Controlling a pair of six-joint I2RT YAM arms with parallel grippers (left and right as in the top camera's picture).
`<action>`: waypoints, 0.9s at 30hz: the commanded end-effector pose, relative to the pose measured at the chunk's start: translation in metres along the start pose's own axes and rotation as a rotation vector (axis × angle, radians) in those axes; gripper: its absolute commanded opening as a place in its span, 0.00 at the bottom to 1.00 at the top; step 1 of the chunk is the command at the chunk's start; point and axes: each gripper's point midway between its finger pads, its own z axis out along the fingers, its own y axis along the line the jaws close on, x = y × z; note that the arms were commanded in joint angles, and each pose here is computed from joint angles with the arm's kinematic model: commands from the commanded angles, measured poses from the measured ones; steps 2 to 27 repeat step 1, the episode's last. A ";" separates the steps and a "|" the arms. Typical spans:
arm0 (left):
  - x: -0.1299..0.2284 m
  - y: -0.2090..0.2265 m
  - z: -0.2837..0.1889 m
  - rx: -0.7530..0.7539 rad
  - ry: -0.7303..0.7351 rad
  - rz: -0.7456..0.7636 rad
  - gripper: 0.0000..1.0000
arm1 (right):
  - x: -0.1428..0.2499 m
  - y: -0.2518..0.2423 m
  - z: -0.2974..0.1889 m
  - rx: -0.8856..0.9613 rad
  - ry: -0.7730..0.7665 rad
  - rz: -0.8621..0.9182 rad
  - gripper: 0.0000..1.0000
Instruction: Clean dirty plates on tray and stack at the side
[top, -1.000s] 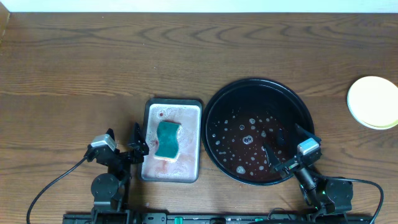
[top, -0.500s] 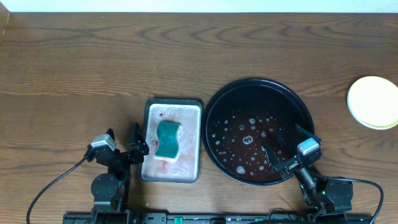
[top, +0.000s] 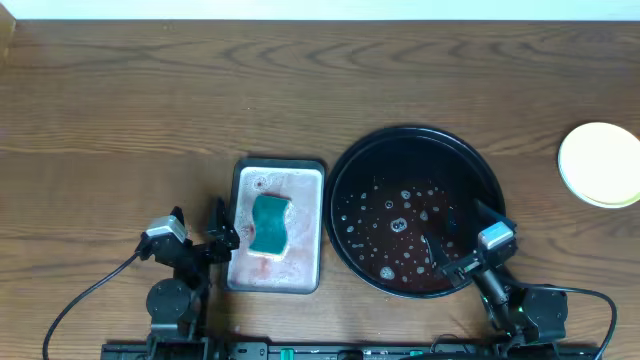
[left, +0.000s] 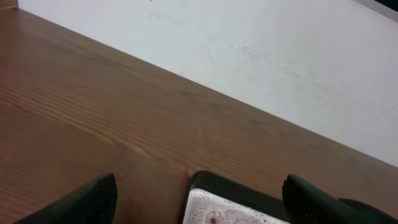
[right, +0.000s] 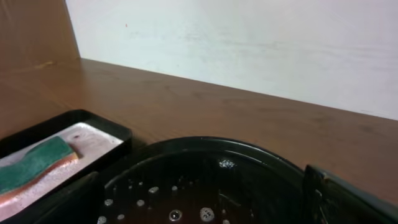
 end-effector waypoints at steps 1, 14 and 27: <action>0.014 0.009 0.000 -0.034 0.045 0.020 0.85 | 0.000 0.001 0.000 -0.001 0.000 -0.015 0.99; 0.014 0.009 0.000 -0.034 0.045 0.020 0.85 | 0.000 0.001 0.000 -0.001 0.000 -0.015 0.99; 0.014 0.009 0.000 -0.034 0.045 0.020 0.85 | 0.000 0.001 0.000 -0.001 0.000 -0.015 0.99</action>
